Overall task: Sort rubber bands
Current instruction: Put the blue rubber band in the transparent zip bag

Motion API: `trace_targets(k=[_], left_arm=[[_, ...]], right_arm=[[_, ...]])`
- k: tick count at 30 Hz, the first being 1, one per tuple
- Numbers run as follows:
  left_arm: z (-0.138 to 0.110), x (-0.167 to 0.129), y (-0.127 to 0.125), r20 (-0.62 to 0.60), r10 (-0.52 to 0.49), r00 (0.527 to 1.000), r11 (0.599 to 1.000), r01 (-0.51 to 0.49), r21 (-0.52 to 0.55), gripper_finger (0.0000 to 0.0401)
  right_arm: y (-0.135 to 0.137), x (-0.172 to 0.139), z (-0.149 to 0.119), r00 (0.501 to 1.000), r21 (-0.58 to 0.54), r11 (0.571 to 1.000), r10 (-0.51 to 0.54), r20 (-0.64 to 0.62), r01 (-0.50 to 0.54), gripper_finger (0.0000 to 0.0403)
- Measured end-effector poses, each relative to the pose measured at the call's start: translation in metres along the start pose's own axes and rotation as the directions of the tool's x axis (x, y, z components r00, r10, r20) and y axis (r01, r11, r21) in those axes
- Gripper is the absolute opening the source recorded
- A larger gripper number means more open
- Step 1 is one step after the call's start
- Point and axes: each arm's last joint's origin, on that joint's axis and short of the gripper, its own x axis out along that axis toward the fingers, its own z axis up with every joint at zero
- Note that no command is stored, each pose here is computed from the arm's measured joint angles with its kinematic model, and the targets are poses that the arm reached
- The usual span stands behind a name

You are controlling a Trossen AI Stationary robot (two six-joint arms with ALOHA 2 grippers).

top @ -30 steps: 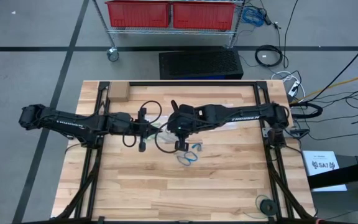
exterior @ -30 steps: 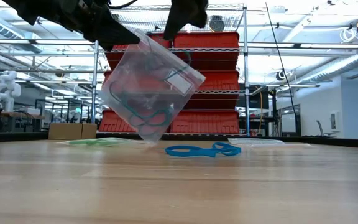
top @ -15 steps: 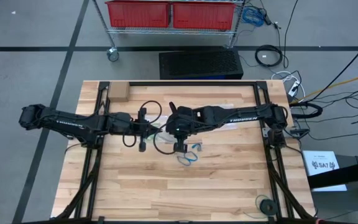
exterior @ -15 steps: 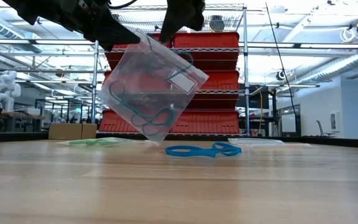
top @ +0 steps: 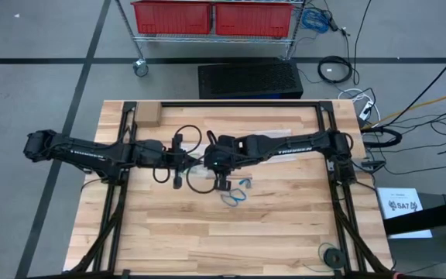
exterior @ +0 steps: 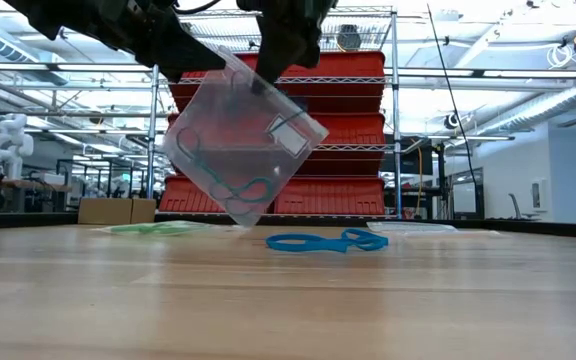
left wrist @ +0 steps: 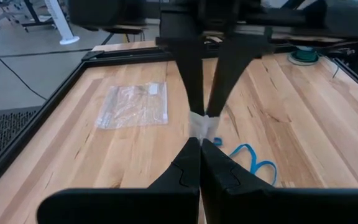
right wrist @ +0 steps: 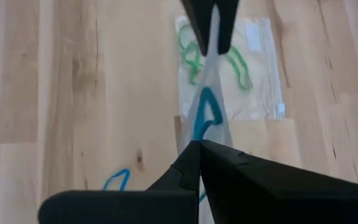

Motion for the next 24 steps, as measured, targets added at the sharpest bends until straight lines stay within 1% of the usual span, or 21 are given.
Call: trace_targets(k=[2,5,7,10,12,17,21,24], left_arm=[[0.0,0.0,0.0,-0.003,0.0,1.0,1.0,0.0,0.0,0.0],[0.0,0.0,0.0,-0.002,0.0,1.0,1.0,0.0,0.0,0.0],[0.0,0.0,0.0,-0.002,0.0,1.0,1.0,0.0,0.0,0.0],[0.0,0.0,0.0,-0.002,0.0,1.0,1.0,0.0,0.0,0.0],[0.0,0.0,0.0,-0.002,0.0,1.0,1.0,0.0,0.0,0.0],[0.0,0.0,0.0,0.003,0.0,1.0,1.0,0.0,0.0,0.0],[0.0,0.0,0.0,0.005,0.0,1.0,1.0,0.0,0.0,0.0],[0.0,0.0,0.0,0.005,0.0,1.0,1.0,0.0,0.0,0.0]], right_arm=[[-0.002,-0.002,0.002,1.0,0.006,1.0,-0.011,0.018,0.011,0.0],[-0.003,-0.004,0.004,0.997,0.013,0.998,-0.063,0.053,0.062,0.0],[-0.004,-0.003,0.005,0.996,0.012,0.997,-0.076,0.053,0.076,0.0001],[-0.002,0.006,0.003,0.996,-0.023,0.997,-0.078,0.034,0.079,0.002],[0.001,0.009,0.003,0.997,-0.044,0.996,-0.076,0.027,0.077,0.0043],[0.008,0.007,0.004,0.996,-0.048,0.997,-0.064,0.055,0.067,0.0123],[0.011,-0.002,0.006,0.996,-0.052,0.997,-0.056,0.073,0.059,0.0186],[0.011,-0.013,0.008,0.997,-0.059,0.997,-0.055,0.056,0.058,0.0219]])
